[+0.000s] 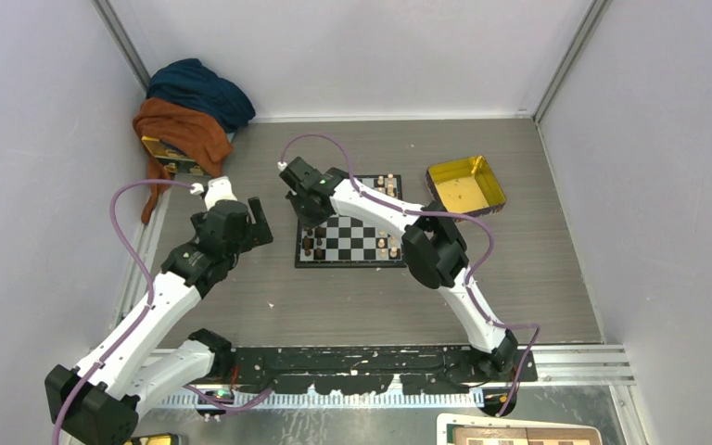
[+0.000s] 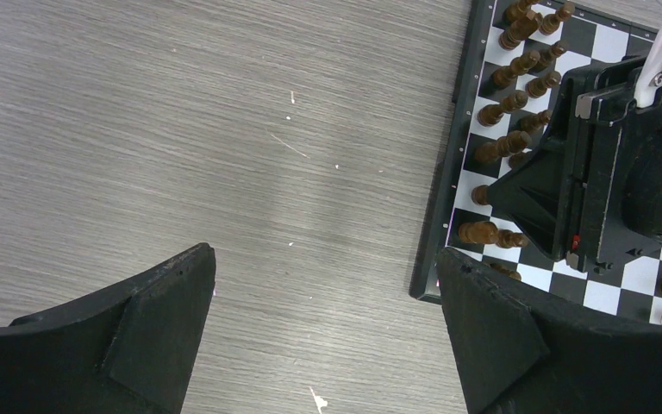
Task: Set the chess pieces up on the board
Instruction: Adjust the chess piece on the chessboard.
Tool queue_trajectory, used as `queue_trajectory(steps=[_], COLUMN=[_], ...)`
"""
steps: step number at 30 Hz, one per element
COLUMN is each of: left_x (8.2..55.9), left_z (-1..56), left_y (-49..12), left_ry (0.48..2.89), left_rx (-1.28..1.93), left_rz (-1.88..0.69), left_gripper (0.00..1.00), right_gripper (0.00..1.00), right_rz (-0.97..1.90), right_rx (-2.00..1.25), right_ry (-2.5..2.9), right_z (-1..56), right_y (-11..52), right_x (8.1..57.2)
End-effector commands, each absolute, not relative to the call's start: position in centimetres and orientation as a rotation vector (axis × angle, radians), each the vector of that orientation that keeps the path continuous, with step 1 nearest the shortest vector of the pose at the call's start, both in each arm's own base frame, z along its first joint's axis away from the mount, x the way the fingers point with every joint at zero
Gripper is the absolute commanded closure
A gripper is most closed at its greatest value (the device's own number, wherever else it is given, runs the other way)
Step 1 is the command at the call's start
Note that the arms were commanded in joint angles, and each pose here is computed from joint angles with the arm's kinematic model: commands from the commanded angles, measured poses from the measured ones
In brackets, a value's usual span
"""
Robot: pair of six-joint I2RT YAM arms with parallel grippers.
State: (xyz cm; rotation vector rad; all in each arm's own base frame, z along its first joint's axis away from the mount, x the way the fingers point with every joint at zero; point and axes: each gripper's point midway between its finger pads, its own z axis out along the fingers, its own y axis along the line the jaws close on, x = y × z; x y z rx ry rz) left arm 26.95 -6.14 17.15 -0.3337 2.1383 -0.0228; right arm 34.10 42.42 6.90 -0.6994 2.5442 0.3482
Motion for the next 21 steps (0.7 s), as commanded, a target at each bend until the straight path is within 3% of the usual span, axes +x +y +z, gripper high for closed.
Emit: queue_trajectory(steps=[1, 13, 21], left_x=[27.19, 27.23, 27.25], left_z=[17.57, 17.6, 17.48], left_y=[-5.92, -5.93, -5.92], left_ry=[2.11, 2.11, 2.111], left_rx=[-0.364, -0.359, -0.36], left_rz=[-0.033, -0.031, -0.03], left_gripper=[0.0, 0.0, 0.0], right_gripper=[0.87, 0.86, 0.66], right_rz=[0.457, 0.455, 0.437], right_rx=[-0.709, -0.718, -0.723], right_ry=[2.443, 2.449, 2.441], right_z=[11.78, 11.35, 11.4], right_y=[44.14, 44.22, 43.94], right_x=[33.96, 33.83, 33.97])
